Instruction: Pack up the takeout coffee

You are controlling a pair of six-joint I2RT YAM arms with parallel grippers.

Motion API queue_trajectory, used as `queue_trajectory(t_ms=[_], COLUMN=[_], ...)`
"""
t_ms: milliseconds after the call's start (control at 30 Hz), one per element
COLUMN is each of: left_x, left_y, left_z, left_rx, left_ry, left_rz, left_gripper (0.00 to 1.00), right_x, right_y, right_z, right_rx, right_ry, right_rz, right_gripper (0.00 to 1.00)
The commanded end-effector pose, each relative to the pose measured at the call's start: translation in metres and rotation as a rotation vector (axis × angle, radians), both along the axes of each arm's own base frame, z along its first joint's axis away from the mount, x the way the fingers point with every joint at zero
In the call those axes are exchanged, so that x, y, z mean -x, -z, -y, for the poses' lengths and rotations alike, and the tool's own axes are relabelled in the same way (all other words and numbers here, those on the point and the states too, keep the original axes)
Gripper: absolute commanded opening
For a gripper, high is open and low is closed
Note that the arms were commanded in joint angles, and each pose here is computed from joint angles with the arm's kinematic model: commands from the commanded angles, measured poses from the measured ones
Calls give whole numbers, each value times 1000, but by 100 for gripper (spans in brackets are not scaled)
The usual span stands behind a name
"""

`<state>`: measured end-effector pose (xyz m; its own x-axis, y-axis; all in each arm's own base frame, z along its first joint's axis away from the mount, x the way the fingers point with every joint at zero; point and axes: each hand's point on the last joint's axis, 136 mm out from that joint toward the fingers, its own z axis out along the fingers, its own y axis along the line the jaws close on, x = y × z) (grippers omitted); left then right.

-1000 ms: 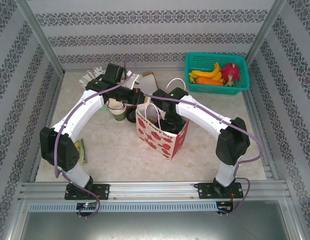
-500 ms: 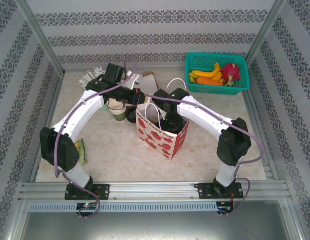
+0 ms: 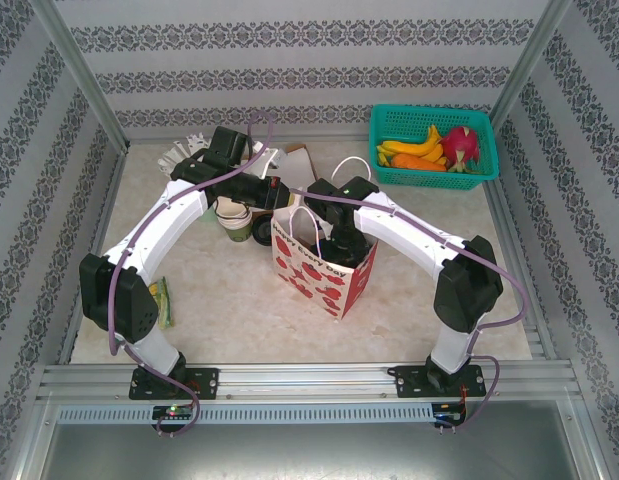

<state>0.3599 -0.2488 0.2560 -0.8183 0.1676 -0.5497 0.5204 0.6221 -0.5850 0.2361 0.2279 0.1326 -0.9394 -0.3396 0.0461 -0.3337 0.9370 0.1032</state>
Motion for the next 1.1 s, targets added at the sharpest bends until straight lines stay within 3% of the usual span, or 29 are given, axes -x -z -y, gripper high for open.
queue_trajectory(t_ms=[0,533,1067], left_x=[3,2,4], left_y=[-8,-7,-8], left_z=[0,-1,0], left_rx=[-10,-14,-11], left_ry=[7,9,13], left_rz=[29,34,37], left_gripper=[0,0,0], right_x=[-3,13,12], right_y=[25,9,20], right_z=[8,18,20], right_rx=[53,88,145], right_ry=[13,47,45], right_rz=[-20,-74,-119], right_gripper=[60,60,60])
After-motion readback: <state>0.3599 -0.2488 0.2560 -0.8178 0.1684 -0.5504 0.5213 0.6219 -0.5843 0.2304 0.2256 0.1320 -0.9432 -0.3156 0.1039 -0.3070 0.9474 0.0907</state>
